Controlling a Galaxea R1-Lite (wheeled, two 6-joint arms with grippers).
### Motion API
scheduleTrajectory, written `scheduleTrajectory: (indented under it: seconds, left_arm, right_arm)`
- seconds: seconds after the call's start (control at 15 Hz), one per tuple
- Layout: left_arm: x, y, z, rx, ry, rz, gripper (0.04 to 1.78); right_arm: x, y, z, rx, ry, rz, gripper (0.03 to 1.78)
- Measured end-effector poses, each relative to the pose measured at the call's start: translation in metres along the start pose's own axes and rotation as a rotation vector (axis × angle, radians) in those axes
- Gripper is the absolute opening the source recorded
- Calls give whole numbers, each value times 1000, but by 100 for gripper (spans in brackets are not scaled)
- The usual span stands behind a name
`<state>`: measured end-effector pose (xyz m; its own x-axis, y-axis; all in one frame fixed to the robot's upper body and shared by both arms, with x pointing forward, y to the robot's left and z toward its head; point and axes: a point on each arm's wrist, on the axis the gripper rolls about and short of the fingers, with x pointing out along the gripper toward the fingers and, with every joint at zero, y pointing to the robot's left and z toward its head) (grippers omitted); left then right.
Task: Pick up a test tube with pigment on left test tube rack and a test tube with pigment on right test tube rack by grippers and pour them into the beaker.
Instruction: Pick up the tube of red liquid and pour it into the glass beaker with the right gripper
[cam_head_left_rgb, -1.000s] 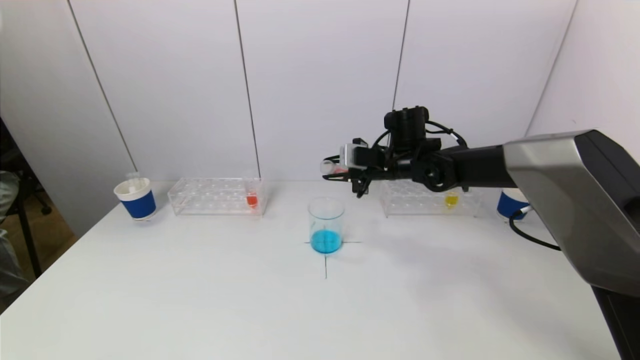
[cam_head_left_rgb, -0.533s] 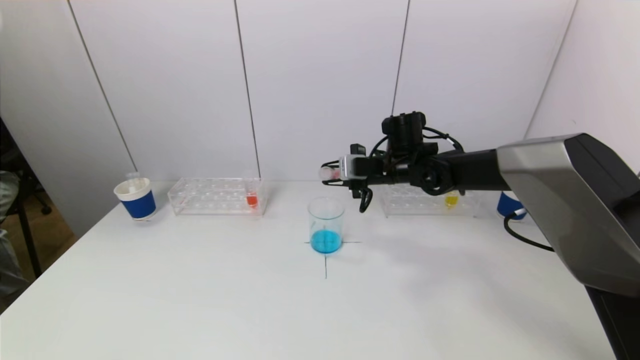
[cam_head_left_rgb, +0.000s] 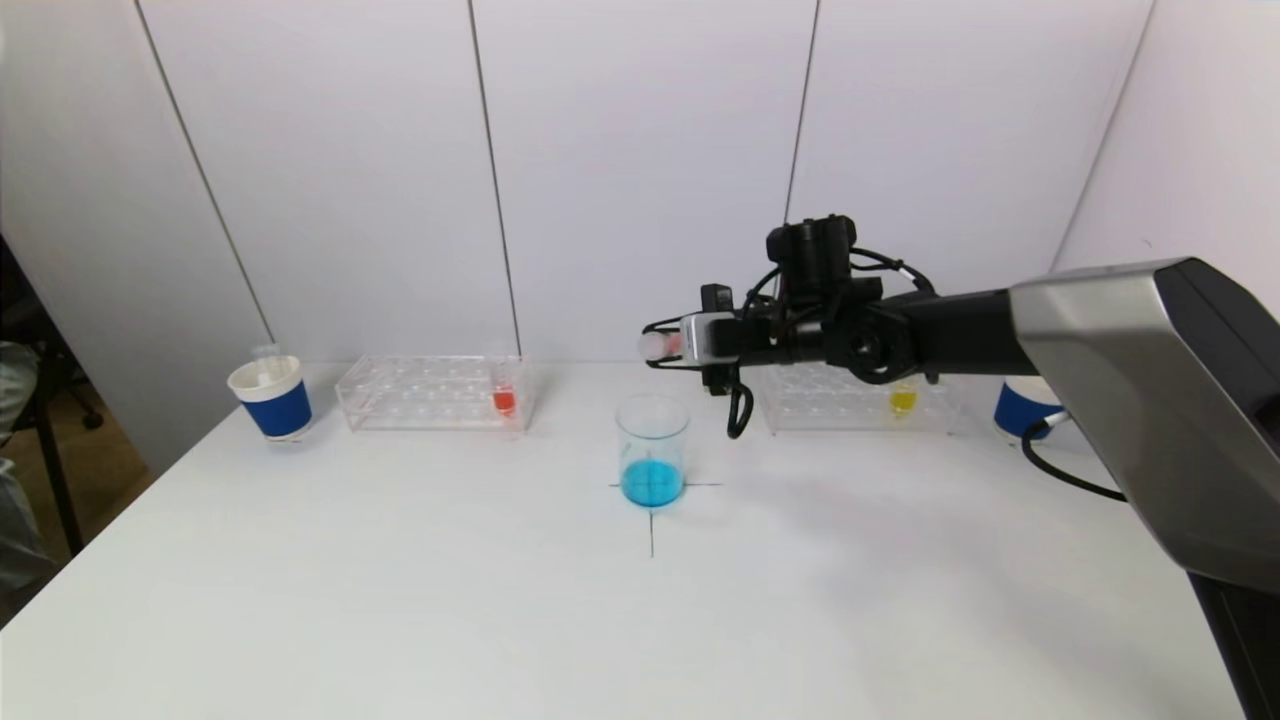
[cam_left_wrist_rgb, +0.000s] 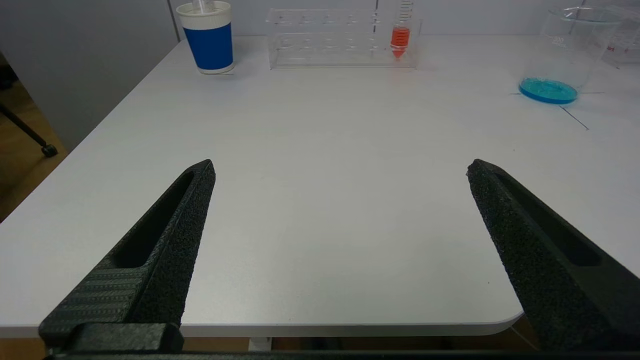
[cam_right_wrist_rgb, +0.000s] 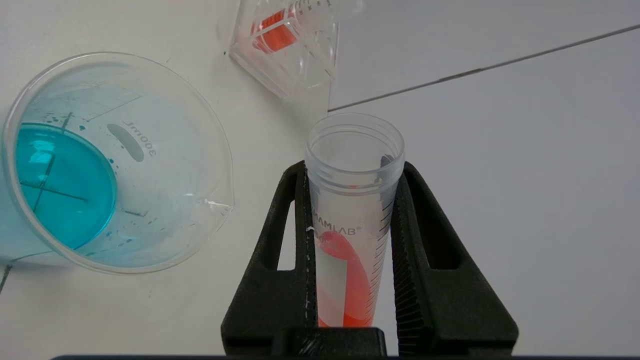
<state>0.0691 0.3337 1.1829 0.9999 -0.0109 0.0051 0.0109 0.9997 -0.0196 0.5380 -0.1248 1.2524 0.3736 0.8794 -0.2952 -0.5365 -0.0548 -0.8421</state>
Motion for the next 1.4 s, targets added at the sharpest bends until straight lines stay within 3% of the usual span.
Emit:
scheduleTrajectory:
  seconds: [0.4,1.07,1.4]
  left_arm:
    - [0,0,0,0,0,0,176]
    - [0,0,0,-1,0,0,176]
    - [0,0,0,0,0,0,176]
  right_arm:
    - [-2,-2,2,-75,-19,2,48]
    - [-8,1,-11,-289,20,6,48]
    - [-10,2,-14,-365,51,21,48]
